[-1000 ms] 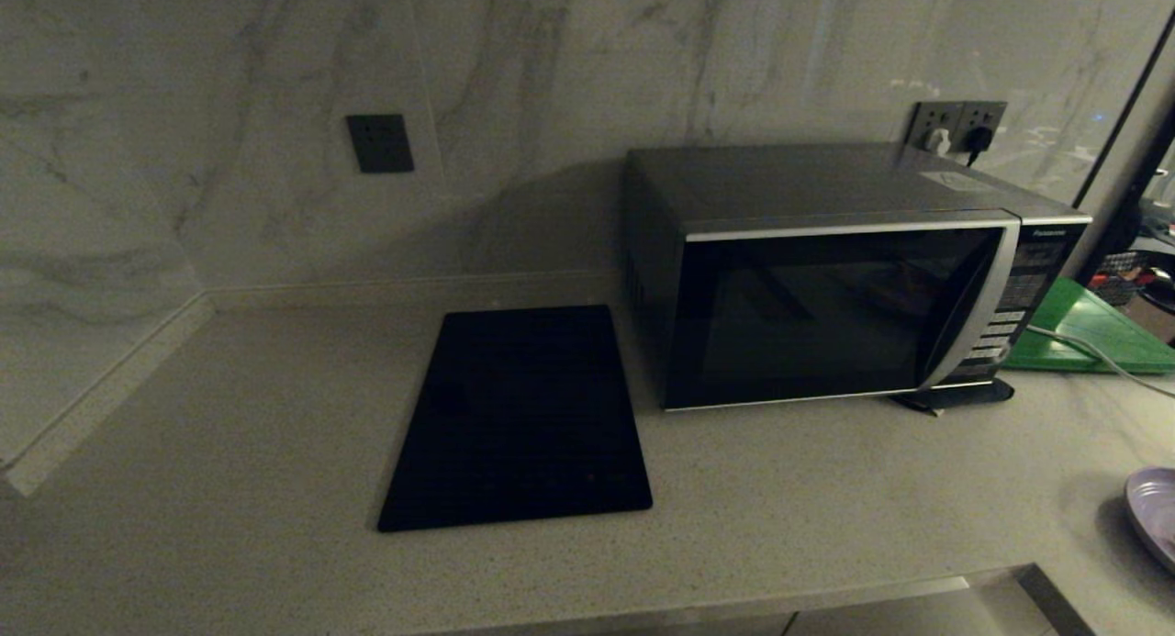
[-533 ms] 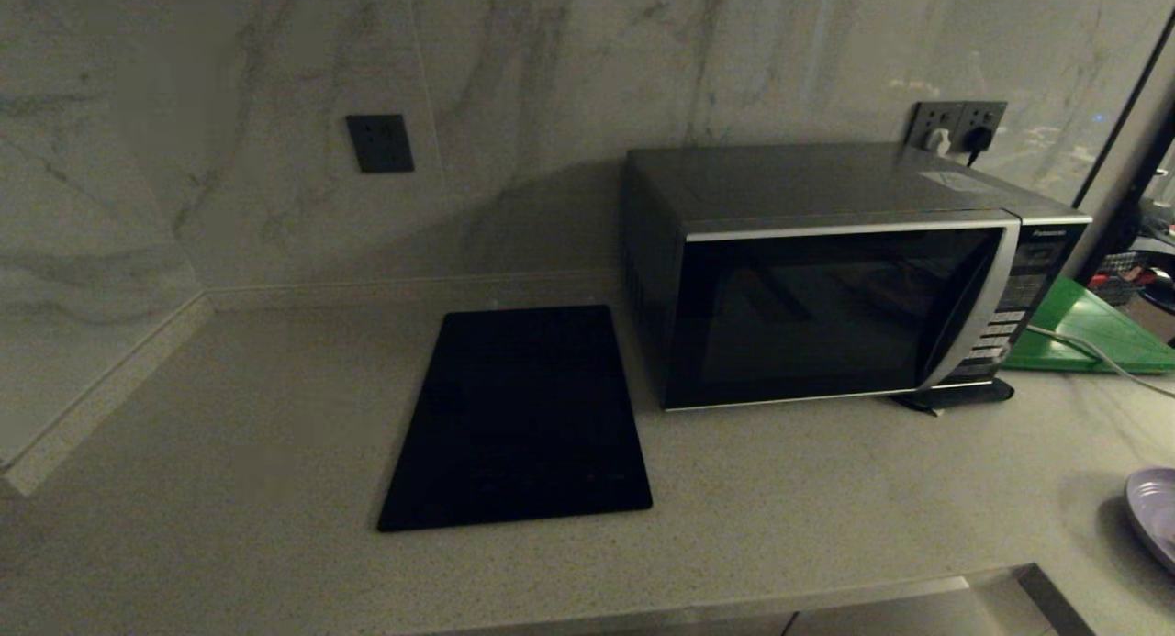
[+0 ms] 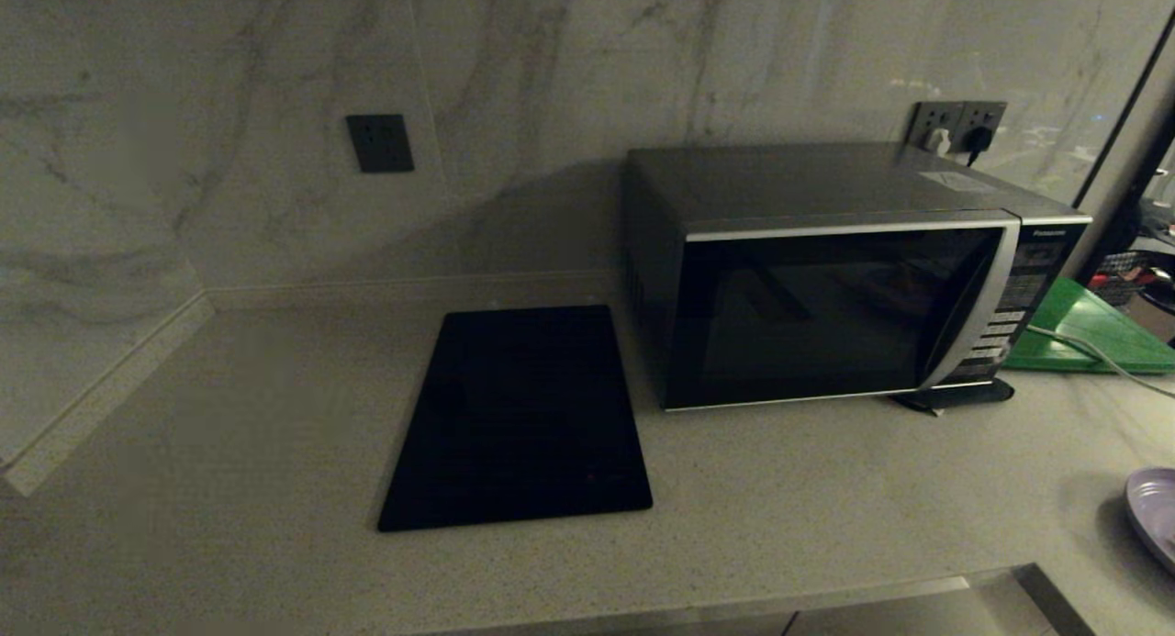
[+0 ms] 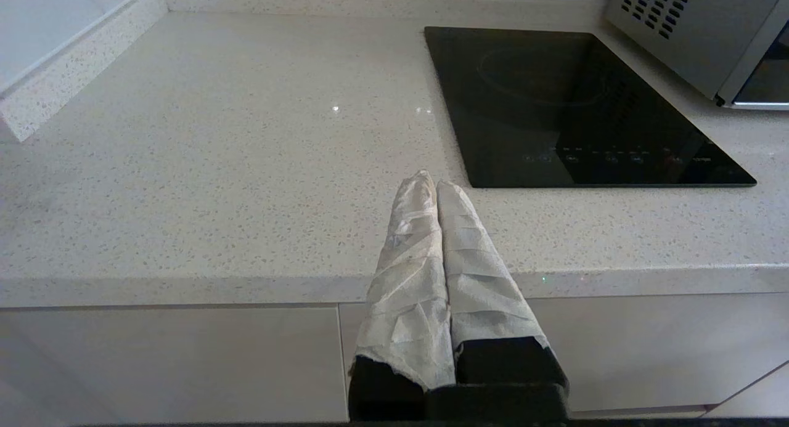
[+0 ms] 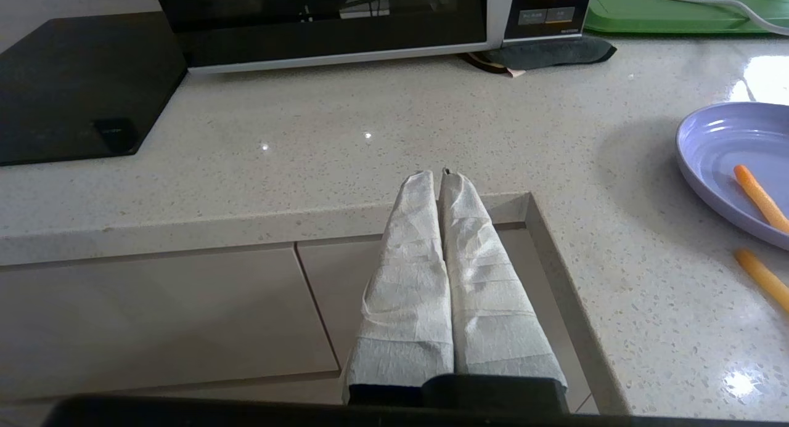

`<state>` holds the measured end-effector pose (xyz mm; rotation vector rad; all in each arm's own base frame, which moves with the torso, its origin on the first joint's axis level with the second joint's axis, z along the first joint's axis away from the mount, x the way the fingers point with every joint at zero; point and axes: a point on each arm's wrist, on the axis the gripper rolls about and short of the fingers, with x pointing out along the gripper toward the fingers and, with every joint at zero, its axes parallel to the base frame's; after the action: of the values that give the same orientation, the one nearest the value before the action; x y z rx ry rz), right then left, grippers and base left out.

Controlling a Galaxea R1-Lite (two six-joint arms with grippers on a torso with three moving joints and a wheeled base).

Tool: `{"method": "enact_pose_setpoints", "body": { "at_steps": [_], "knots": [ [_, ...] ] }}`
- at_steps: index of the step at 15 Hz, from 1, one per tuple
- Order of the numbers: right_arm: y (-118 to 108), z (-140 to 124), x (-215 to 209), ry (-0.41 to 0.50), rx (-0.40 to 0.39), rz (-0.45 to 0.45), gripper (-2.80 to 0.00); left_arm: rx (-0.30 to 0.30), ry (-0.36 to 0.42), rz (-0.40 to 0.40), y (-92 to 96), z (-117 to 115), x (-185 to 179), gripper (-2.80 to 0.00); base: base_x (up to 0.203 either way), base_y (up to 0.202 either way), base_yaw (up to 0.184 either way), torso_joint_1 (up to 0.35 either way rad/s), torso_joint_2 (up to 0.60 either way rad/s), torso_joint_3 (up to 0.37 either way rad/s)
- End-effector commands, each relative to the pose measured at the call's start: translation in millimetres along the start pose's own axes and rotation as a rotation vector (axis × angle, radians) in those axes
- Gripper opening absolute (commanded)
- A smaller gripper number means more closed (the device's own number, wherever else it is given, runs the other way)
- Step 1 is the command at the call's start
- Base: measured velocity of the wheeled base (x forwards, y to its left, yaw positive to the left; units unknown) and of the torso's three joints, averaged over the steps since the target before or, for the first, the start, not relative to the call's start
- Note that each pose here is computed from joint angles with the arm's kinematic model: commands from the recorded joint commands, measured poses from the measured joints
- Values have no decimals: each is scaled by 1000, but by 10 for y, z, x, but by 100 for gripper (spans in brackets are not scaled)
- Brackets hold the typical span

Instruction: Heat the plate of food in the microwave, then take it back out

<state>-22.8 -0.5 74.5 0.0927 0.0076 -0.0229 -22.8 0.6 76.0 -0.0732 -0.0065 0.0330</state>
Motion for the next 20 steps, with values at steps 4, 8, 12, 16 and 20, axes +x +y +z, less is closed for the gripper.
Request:
{"method": "enact_pose_setpoints", "body": {
  "at_steps": [4, 8, 12, 16, 20],
  "knots": [
    [0, -4, 1, 2, 1, -1, -280, 0, 1, 1, 0, 1, 1, -280, 0, 0, 0, 0, 0, 0],
    [0, -4, 1, 2, 1, -1, -280, 0, 1, 1, 0, 1, 1, -280, 0, 0, 0, 0, 0, 0],
    [0, -4, 1, 2, 1, -1, -280, 0, 1, 1, 0, 1, 1, -280, 0, 0, 0, 0, 0, 0],
    [0, -4, 1, 2, 1, -1, -280, 0, 1, 1, 0, 1, 1, -280, 0, 0, 0, 0, 0, 0],
    [0, -4, 1, 2, 1, -1, -280, 0, 1, 1, 0, 1, 1, -280, 0, 0, 0, 0, 0, 0]
  ]
}}
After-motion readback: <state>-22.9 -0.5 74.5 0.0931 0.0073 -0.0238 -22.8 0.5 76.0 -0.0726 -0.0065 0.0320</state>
